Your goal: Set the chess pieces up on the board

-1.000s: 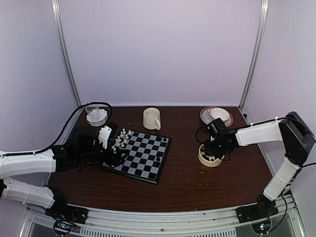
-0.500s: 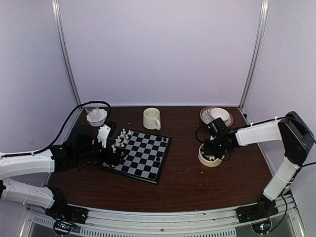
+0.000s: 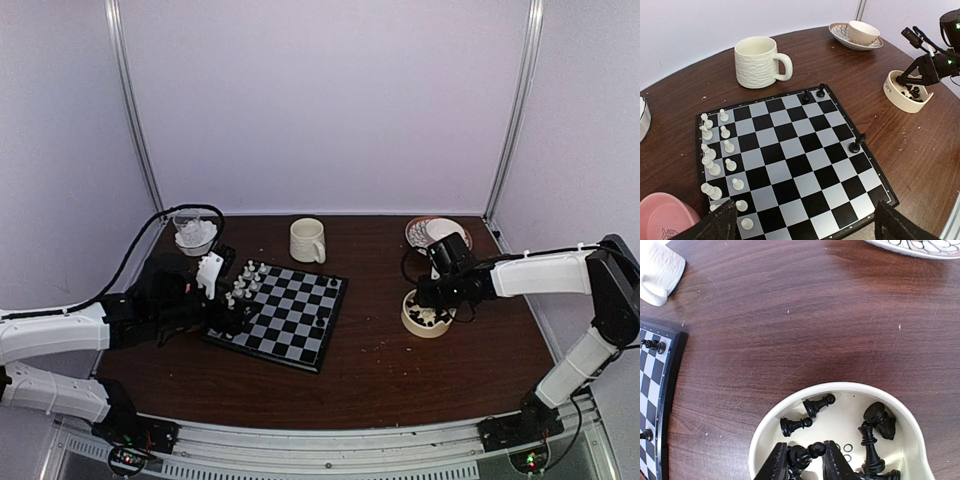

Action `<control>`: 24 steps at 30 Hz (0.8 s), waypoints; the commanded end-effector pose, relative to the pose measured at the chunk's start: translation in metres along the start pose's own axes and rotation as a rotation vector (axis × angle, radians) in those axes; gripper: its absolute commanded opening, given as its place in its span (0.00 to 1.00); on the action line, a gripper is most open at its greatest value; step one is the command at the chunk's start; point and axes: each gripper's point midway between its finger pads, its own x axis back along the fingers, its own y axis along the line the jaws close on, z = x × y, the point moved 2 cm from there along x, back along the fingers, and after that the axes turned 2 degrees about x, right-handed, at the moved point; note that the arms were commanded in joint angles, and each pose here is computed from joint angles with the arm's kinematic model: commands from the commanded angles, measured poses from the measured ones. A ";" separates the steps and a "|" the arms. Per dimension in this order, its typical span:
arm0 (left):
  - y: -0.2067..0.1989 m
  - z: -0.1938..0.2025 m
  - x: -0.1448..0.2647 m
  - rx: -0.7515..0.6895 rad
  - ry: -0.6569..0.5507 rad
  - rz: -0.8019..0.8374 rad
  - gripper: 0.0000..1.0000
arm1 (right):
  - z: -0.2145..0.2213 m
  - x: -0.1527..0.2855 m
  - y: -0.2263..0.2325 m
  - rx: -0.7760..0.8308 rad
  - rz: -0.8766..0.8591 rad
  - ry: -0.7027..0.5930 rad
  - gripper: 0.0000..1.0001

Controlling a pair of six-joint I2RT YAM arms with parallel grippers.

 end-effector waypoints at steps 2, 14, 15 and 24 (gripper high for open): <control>-0.003 -0.018 0.004 -0.001 -0.054 0.011 0.95 | -0.009 0.013 0.000 0.028 -0.016 -0.056 0.24; -0.008 -0.017 0.000 0.007 -0.047 0.043 0.96 | -0.017 0.047 0.051 0.214 -0.188 -0.215 0.24; -0.008 -0.016 -0.001 0.007 -0.044 0.043 0.96 | -0.016 0.049 0.057 0.233 -0.204 -0.225 0.24; -0.008 -0.017 -0.004 0.037 -0.059 0.047 0.97 | -0.008 0.062 0.137 0.392 -0.371 -0.313 0.23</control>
